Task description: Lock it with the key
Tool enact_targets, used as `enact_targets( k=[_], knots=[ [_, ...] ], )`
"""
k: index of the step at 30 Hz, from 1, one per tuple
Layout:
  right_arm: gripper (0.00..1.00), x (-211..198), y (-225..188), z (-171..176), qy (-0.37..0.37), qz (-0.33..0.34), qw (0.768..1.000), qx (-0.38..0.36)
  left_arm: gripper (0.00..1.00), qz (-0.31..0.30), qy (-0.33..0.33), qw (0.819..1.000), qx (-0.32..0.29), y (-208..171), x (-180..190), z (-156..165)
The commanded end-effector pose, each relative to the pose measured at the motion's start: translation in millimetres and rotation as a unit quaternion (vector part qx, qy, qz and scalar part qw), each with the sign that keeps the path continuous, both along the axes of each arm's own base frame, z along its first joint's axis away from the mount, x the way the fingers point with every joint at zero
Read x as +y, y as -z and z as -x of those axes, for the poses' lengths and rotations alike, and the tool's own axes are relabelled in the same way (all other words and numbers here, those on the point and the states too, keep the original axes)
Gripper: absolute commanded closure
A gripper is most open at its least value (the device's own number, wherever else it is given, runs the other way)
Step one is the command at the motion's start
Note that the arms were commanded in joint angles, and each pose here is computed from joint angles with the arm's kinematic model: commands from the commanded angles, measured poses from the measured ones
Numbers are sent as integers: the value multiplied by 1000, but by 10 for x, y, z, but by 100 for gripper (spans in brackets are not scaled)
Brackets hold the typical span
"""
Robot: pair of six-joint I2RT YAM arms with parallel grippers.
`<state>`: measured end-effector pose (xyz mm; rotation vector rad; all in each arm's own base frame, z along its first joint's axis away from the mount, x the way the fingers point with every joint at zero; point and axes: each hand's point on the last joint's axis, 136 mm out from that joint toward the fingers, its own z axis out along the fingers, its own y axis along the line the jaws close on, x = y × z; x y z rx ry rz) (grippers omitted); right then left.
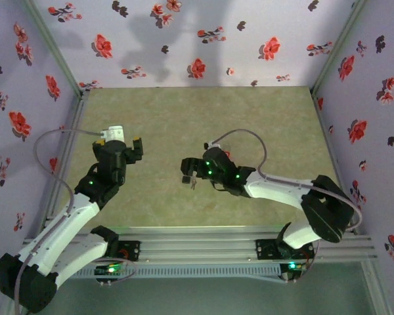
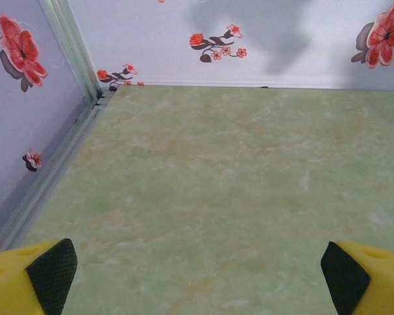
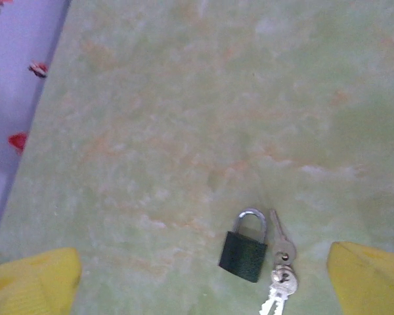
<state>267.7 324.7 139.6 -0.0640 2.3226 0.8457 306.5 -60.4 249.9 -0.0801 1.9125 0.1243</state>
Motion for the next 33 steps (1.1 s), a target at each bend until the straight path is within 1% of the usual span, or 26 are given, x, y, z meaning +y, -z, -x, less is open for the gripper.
enact_targets(
  k=[1,4,7,10,12,16,19,21,25,27,30,33],
  knots=[
    [1,-134,-236,0,-3,53,997,-47,0,-8,-13,1000,-10,3,34,-8],
    [1,-221,-462,25,-9,70,994,-85,0,-8,-16,1000,-11,-2,43,-6],
    [1,-405,-704,29,6,88,989,-118,0,-7,-18,1000,-10,12,48,-8],
    [1,-555,-946,80,8,89,984,-156,0,-10,-18,1000,-7,33,45,-9],
    [1,-717,-1101,78,20,104,975,-197,0,-11,-21,1000,-8,32,54,-4],
    [1,-1037,-1350,133,52,109,959,-257,0,-9,-25,1000,-7,52,60,2],
    [1,-1363,-1518,153,102,119,940,-303,0,-12,-23,1000,-4,71,57,12],
    [1,-1590,-1568,166,137,139,925,-327,0,-13,-21,1000,-4,94,53,22],
    [1,-1978,-1532,178,203,174,895,-357,0,-13,-19,1000,-8,123,56,34],
    [1,-2111,-1460,167,225,182,886,-364,0,-15,-19,1000,-7,153,56,34],
    [1,-2310,-1299,145,256,185,877,-361,0,-19,-20,1000,0,206,55,25],
    [1,-2529,-1143,97,290,206,862,-360,0,-24,-20,999,10,294,44,3]
  ],
)
